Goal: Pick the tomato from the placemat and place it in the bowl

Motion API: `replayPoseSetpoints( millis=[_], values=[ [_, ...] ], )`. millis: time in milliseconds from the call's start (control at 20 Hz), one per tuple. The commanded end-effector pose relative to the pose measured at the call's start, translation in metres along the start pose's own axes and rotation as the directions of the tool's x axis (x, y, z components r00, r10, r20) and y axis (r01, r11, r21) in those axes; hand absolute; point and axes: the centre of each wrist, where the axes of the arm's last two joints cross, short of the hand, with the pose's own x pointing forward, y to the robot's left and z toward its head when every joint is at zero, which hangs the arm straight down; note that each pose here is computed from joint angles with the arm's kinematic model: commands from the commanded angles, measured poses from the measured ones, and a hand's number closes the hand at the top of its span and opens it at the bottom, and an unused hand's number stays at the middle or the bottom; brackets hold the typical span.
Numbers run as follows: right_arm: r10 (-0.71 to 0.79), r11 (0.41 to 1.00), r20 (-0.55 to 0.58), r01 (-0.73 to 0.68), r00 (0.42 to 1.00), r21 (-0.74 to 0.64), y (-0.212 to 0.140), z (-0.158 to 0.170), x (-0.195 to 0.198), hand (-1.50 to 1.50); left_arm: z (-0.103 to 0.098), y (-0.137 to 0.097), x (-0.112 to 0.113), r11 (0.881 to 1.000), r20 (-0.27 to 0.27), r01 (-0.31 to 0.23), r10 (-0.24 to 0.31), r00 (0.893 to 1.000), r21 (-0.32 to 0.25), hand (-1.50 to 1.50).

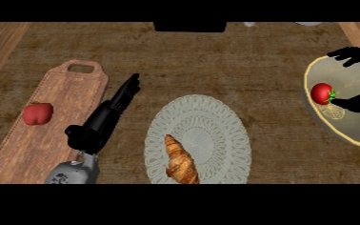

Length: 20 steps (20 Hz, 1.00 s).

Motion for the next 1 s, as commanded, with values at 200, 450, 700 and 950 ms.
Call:
replayPoseSetpoints(
  millis=[200,450,700,950],
  values=[
    [-0.209,0.959,0.022,0.209,0.978,-0.192,-0.015,-0.015,-0.015,-1.50,0.001,0.005,0.004,1.000,-0.011,-0.002,0.002,1.000,0.019,0.00],
    [-0.424,0.852,0.008,0.402,0.905,-0.335,-0.065,0.001,-0.040,-1.50,0.003,0.010,0.002,1.000,-0.003,-0.005,0.005,1.000,0.019,0.00],
    [-0.503,0.795,-0.018,0.454,0.864,-0.403,-0.109,0.054,-0.088,-1.50,-0.011,0.010,0.002,1.000,0.010,-0.007,0.007,1.000,0.016,0.00],
    [-0.545,0.739,-0.049,0.452,0.837,-0.500,-0.095,0.095,-0.125,-1.50,-0.005,-0.004,0.008,1.000,0.003,0.005,-0.005,1.000,-0.008,0.00]
  ],
)
